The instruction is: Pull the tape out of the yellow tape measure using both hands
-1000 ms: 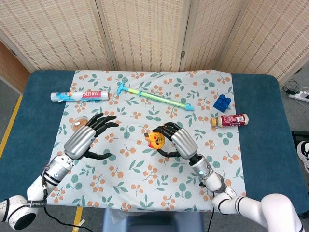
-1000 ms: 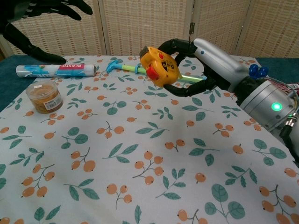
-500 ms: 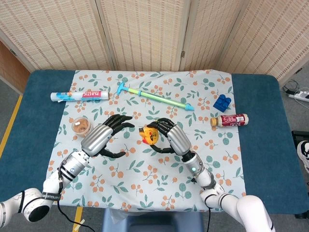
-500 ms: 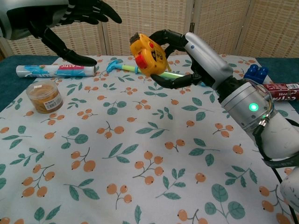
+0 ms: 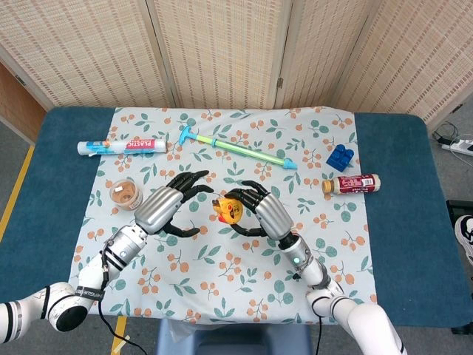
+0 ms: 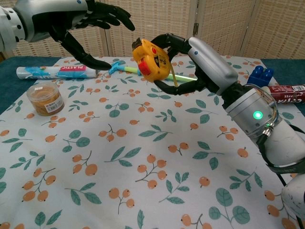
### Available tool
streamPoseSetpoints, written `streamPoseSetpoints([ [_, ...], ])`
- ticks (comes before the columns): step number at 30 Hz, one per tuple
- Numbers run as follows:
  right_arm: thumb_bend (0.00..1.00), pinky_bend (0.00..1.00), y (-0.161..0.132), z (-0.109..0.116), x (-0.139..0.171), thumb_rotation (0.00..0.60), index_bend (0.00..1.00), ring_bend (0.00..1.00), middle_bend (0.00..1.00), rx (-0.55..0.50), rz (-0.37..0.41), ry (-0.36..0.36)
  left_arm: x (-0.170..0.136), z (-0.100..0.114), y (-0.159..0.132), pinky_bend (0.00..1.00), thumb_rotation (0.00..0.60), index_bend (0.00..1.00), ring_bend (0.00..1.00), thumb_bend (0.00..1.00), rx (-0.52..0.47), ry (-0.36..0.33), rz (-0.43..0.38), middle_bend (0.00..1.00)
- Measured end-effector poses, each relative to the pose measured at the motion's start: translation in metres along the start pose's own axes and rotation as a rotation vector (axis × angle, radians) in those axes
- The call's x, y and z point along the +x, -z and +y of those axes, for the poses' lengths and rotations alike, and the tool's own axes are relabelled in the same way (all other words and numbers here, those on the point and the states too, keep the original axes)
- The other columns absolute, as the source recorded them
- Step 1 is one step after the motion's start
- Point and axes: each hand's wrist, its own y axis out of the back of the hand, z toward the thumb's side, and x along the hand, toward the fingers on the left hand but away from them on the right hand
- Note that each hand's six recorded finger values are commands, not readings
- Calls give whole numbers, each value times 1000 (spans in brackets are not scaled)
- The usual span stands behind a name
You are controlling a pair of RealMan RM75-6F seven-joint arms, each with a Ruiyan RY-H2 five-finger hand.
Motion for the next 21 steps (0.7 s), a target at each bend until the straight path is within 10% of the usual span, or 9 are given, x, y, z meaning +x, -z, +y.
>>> streamPoseSetpoints([
  [21, 399, 181, -2, -3, 3, 600, 598, 400, 534, 54, 31, -22, 7, -10, -4, 0, 600, 297, 0, 255, 26, 41, 3, 14],
])
